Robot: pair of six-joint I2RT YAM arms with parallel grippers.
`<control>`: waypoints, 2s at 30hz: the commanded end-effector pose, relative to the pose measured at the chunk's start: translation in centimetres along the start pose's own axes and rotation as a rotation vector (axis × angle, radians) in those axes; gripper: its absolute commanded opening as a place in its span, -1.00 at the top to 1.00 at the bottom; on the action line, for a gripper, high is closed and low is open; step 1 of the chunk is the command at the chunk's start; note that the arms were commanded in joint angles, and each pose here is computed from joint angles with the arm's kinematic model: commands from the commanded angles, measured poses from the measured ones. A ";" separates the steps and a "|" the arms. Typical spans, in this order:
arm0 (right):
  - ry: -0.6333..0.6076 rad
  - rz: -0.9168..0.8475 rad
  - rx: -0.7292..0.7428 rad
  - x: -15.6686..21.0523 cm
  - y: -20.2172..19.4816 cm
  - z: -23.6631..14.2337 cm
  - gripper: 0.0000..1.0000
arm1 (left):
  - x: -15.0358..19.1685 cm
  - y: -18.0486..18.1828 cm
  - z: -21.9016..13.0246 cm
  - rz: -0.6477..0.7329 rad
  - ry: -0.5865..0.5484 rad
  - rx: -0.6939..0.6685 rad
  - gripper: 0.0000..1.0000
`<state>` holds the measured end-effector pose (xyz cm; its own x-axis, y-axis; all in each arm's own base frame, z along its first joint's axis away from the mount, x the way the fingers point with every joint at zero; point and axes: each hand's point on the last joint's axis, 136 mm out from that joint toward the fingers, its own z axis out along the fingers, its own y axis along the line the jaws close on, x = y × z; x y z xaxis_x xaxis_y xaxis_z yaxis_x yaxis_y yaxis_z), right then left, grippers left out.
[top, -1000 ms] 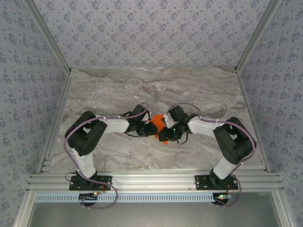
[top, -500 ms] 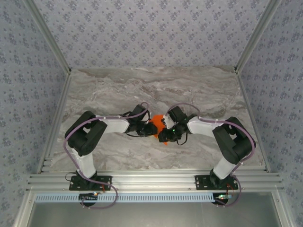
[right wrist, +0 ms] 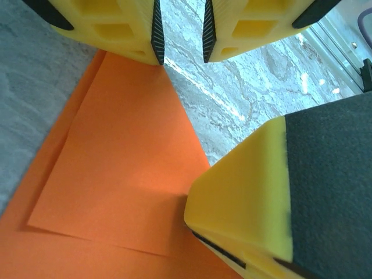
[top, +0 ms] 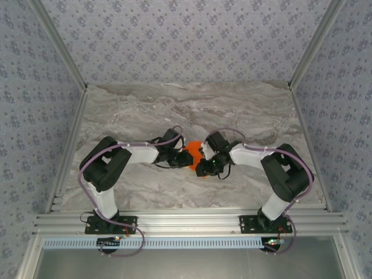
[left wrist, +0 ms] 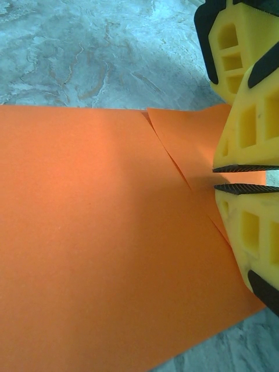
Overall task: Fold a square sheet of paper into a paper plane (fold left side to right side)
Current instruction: Third fold the triangle at the center of the table.
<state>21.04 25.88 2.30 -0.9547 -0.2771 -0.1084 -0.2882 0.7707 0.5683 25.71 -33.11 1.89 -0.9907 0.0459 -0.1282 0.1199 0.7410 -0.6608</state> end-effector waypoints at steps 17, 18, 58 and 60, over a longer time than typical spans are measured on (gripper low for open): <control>0.063 0.086 0.067 5.5 -2.0 -1.7 0.63 | 2.5 4.7 1.2 -0.066 0.069 -0.165 0.67; 0.045 0.070 0.052 5.1 -1.4 -2.2 0.65 | 2.5 4.7 1.2 -0.067 0.068 -0.165 0.68; 0.024 0.361 0.076 4.6 -7.2 1.1 1.00 | 2.0 -4.5 -1.6 0.140 -0.015 0.013 0.58; 0.024 0.359 0.080 4.6 -7.3 1.1 1.00 | 2.5 -4.5 -1.2 0.141 0.000 0.010 0.59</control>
<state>20.63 23.84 1.30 -0.9976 -0.0687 0.0006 -0.0500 0.7312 0.6804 22.83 -35.01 4.75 -0.9700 0.1326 -0.2038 0.2349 0.7268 -0.6454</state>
